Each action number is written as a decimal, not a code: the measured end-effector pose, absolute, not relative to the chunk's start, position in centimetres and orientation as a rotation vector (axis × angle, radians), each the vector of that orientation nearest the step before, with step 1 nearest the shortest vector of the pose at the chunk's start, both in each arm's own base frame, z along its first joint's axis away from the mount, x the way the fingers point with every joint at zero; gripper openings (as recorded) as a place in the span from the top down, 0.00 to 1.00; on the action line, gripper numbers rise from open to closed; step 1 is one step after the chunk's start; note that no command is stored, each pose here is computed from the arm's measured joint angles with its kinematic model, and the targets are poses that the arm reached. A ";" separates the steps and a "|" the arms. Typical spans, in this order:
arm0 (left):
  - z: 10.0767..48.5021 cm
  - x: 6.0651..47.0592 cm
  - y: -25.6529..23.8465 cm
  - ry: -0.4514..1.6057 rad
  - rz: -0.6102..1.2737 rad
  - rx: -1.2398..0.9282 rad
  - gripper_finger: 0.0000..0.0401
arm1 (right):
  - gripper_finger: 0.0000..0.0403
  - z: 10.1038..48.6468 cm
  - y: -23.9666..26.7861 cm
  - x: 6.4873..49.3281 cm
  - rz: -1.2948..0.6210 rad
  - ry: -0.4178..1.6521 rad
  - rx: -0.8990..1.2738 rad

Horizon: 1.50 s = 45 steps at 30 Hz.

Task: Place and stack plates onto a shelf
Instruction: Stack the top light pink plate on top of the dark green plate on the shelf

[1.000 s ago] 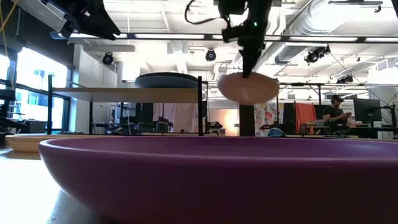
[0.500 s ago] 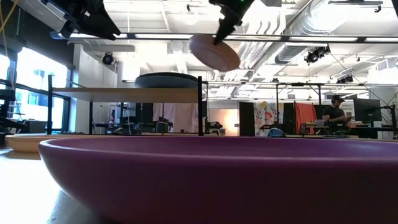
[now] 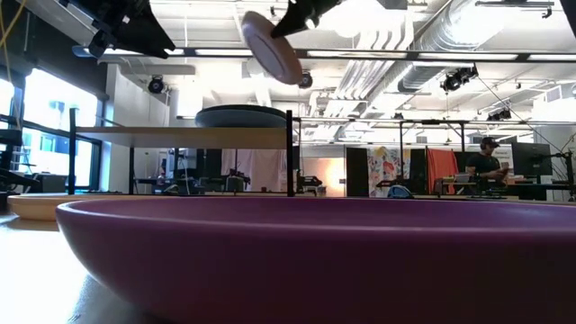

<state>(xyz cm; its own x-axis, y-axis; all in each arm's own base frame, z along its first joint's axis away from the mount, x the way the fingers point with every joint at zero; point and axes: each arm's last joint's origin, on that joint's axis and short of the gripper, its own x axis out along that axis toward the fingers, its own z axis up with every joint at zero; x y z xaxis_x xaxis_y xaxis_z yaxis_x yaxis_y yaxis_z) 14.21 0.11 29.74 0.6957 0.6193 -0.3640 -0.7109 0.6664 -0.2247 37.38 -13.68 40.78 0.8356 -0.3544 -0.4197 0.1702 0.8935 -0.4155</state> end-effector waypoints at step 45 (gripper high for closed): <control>29.3 14.9 0.0 0.304 0.750 -0.361 0.74 | 1.00 31.1 -12.9 43.6 -0.062 0.789 -0.631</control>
